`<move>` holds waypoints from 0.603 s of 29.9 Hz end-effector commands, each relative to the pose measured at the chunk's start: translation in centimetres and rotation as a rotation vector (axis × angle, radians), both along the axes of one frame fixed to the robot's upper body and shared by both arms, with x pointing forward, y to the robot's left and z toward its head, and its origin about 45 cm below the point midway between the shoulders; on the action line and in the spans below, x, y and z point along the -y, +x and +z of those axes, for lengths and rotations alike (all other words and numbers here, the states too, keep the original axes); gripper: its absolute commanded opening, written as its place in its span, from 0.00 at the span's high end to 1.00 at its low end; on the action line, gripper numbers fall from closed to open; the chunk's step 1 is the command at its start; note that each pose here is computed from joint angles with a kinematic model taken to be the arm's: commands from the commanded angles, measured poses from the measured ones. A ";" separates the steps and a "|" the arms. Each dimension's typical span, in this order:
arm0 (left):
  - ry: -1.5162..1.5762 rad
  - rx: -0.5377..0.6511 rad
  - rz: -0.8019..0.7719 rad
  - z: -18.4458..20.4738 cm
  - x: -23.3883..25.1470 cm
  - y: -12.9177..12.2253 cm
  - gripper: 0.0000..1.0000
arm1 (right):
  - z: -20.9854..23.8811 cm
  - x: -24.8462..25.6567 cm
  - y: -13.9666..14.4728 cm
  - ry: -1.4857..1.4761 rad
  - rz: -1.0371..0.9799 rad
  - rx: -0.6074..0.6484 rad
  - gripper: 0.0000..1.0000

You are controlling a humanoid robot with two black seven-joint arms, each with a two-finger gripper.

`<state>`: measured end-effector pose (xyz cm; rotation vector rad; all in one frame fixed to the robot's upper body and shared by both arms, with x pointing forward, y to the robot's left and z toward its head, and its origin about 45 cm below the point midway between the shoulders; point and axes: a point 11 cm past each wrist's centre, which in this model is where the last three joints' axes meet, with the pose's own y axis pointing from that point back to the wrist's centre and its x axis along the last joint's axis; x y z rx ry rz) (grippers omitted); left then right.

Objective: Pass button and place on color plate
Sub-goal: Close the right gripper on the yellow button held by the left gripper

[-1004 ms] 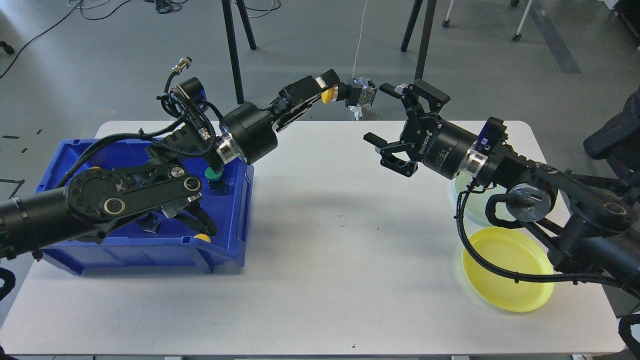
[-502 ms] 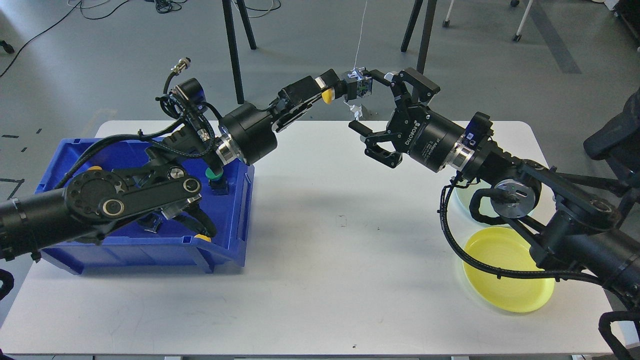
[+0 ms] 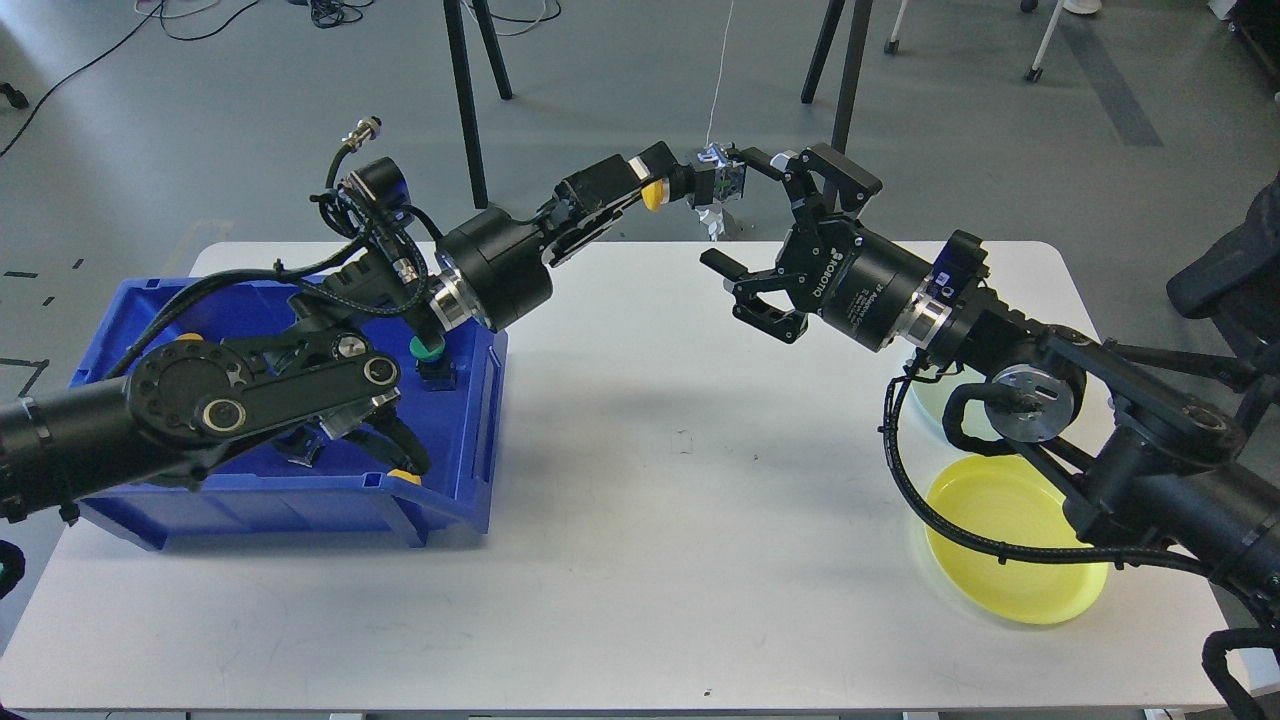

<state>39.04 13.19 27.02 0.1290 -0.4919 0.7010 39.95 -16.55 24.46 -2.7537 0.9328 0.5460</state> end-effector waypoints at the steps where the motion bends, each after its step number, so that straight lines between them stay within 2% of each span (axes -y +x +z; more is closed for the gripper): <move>1: -0.001 0.000 0.002 0.0 -0.1 0.0 0.99 | -0.4 0.3 -0.2 -0.003 -0.006 -0.010 0.02; 18: -0.005 -0.004 0.003 -0.1 -0.2 0.0 0.99 | 0.2 0.9 0.3 0.029 -0.038 0.001 0.02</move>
